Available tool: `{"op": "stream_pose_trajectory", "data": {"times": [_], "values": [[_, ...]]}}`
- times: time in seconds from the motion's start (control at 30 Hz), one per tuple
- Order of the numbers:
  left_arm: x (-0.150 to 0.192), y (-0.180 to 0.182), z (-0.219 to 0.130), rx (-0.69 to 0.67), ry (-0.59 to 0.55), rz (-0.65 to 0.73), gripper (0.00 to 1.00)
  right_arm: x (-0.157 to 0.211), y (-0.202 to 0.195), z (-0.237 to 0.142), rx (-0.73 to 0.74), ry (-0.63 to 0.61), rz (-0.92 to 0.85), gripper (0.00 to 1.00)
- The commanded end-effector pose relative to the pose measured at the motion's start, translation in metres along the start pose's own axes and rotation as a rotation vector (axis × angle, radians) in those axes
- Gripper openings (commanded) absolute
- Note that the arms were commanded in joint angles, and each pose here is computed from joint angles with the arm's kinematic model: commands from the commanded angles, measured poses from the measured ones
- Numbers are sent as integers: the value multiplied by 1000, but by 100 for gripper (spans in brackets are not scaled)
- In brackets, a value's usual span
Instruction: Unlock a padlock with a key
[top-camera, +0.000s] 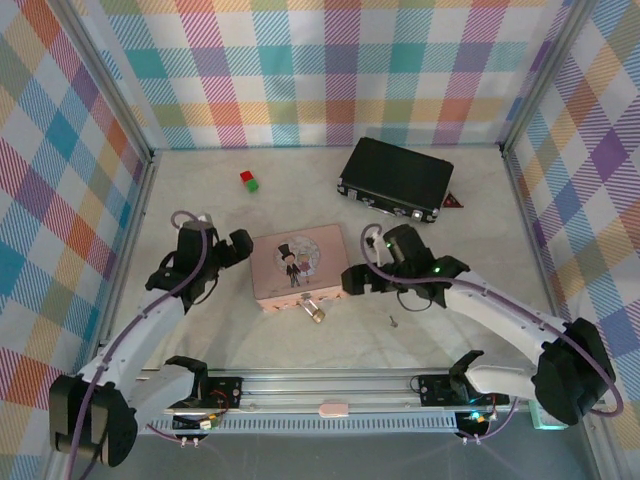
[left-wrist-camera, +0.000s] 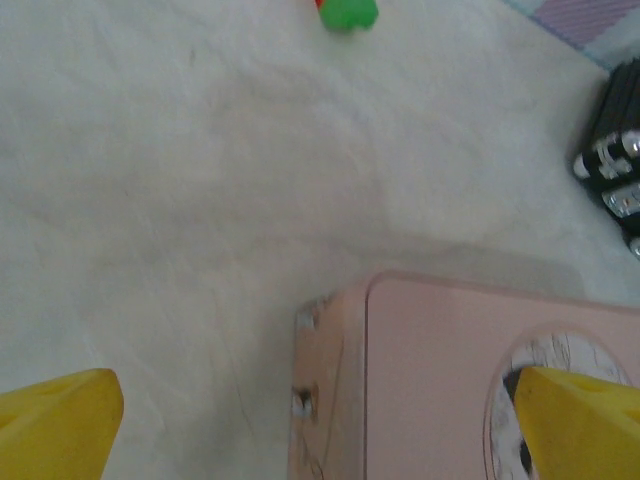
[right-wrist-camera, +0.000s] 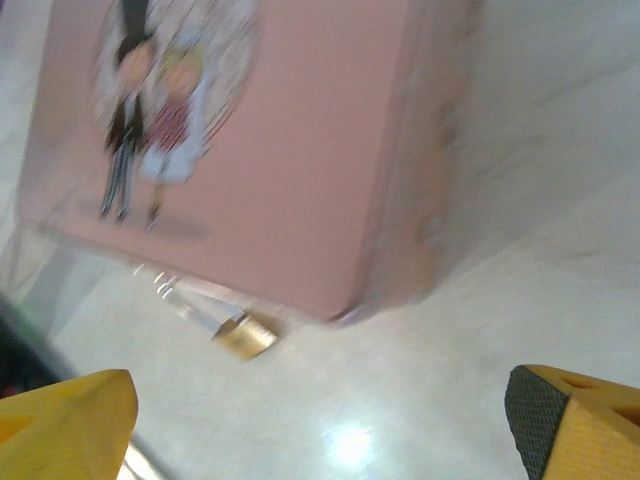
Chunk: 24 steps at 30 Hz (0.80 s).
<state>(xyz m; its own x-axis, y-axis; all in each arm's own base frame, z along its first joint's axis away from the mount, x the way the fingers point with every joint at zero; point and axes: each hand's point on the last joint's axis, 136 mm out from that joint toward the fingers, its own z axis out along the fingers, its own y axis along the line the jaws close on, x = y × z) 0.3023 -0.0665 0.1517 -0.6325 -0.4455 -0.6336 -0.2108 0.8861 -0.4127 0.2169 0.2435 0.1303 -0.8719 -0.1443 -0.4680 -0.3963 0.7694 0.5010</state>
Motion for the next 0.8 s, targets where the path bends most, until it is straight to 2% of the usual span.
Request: {"op": "stream_pose_trajectory", "data": {"times": [0.0, 0.13, 0.27, 0.47, 0.63, 0.77], "values": [[47, -5, -3, 46, 148, -69, 100, 14, 12, 13, -77, 53, 68, 95], [69, -22, -2, 98, 167, -48, 100, -2, 16, 30, -82, 42, 48, 92], [77, -31, 6, 94, 158, -20, 99, -16, 2, 45, 12, 40, 30, 91], [78, -40, 32, 77, 140, -19, 89, -41, 3, 65, 27, 16, -26, 87], [63, -48, 51, 36, 90, -13, 82, -72, 6, 85, 29, -16, -64, 79], [43, -53, 61, 12, 11, -5, 81, -104, 2, 105, 14, -42, -62, 73]]}}
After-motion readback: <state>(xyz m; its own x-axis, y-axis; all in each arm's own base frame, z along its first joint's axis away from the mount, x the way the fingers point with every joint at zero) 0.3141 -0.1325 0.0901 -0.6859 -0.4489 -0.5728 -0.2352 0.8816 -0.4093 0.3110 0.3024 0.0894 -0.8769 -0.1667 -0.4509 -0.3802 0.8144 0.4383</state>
